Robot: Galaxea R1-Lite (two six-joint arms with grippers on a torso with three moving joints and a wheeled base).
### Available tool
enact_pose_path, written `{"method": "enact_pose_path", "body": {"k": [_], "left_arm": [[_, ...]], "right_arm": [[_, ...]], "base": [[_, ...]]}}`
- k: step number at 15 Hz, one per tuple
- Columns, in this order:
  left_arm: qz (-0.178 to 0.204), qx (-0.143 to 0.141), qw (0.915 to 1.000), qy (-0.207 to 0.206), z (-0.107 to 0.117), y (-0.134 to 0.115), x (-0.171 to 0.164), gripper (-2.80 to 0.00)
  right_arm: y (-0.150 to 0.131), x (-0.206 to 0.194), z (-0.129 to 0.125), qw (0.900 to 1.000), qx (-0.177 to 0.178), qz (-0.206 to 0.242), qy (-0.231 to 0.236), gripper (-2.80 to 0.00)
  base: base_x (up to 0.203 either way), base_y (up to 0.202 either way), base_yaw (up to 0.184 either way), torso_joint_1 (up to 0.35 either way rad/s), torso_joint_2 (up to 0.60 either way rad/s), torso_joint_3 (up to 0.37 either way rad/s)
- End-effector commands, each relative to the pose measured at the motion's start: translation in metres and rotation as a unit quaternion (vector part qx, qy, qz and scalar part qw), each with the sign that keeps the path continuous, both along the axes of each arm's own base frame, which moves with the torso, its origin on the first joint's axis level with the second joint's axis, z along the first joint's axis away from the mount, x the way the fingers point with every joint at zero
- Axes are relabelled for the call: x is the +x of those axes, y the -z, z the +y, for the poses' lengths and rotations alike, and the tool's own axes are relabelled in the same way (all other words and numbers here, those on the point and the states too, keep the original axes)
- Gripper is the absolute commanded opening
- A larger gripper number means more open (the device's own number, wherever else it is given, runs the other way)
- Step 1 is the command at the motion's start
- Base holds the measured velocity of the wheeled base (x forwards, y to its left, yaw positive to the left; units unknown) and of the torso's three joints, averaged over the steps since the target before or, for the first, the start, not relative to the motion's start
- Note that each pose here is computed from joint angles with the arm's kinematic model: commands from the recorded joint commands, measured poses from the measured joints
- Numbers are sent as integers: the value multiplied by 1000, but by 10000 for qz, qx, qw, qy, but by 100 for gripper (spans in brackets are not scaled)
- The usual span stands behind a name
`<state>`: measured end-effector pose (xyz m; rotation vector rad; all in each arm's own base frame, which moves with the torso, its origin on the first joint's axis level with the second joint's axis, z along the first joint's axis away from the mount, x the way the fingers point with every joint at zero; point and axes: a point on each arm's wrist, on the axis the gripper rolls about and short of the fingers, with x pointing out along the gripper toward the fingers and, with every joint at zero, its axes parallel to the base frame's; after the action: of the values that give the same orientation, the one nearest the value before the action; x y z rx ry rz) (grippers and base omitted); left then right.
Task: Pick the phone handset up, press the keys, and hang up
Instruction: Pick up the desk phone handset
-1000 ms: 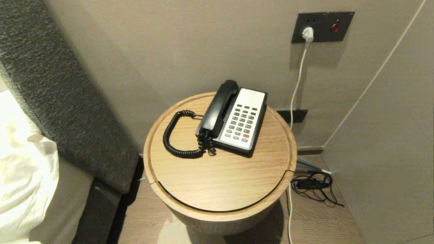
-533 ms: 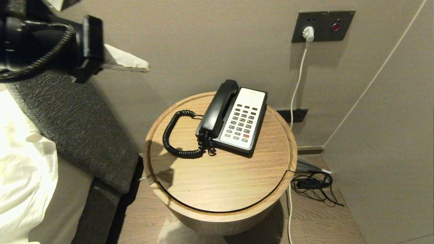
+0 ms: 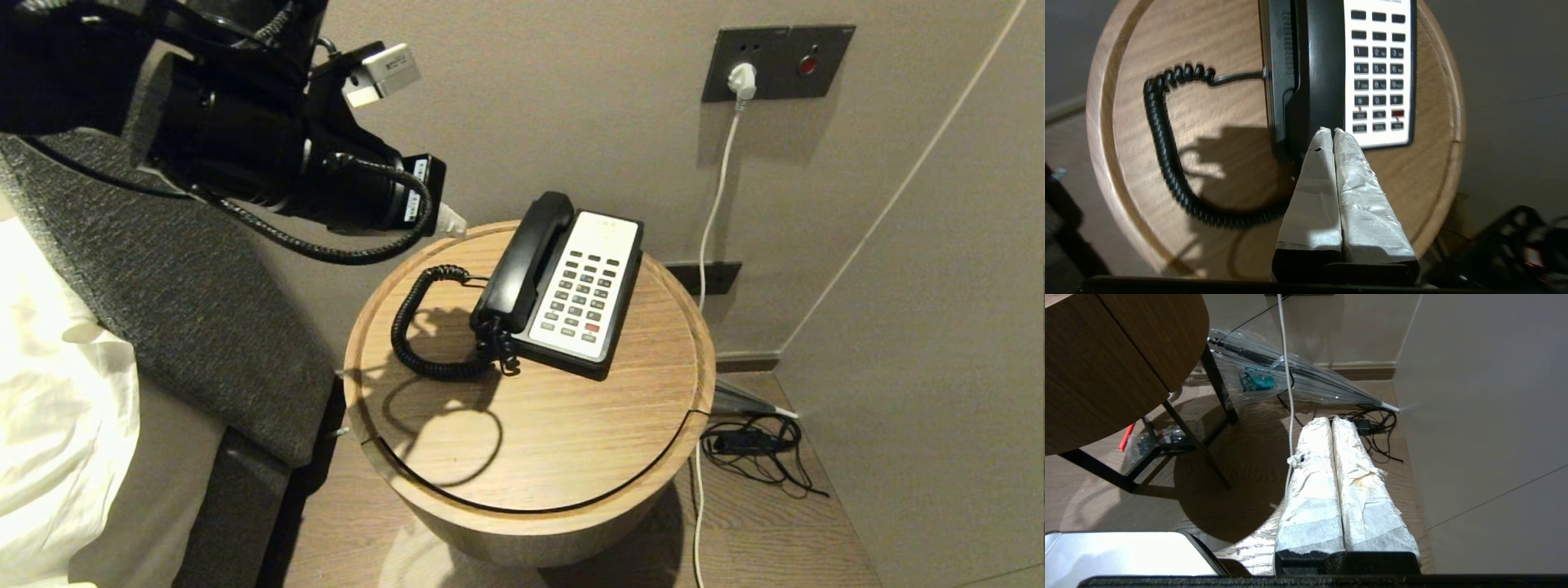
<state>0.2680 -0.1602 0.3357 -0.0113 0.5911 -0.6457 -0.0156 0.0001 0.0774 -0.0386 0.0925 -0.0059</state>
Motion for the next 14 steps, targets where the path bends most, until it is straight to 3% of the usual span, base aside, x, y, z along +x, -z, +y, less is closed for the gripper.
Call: {"method": "enact_pose_path", "body": {"k": [1,3,6,10,11,14], "left_arm": [[13,239,9997,46,-17,12,12,-280],[-147,643,9978,68,-30,21,15,-280],[-176,800,9966,-70,-39,29,21,-280],[-453,644,9969,-19,-54,28,22,-280],[-492,638,9967,-14,-53,26,20,0],[-539,622,9966,17,-54,23,17,0]], "right_arm": [[0,0,0,10000,-5,6,0,-280],[0,0,0,10000,-5,6,-4,-280],[0,0,0,10000,-5,6,0,-280],[0,0,0,10000,-5,6,0,-280],[0,0,0,10000,-5,6,0,-280],[0,0,0,10000,-5,6,-3,-280]], "base": [[0,0,0,0,0,0],[0,0,0,0,0,0],[0,0,0,0,0,0],[0,0,0,0,0,0],[0,0,0,0,0,0],[0,0,0,0,0,0]]}}
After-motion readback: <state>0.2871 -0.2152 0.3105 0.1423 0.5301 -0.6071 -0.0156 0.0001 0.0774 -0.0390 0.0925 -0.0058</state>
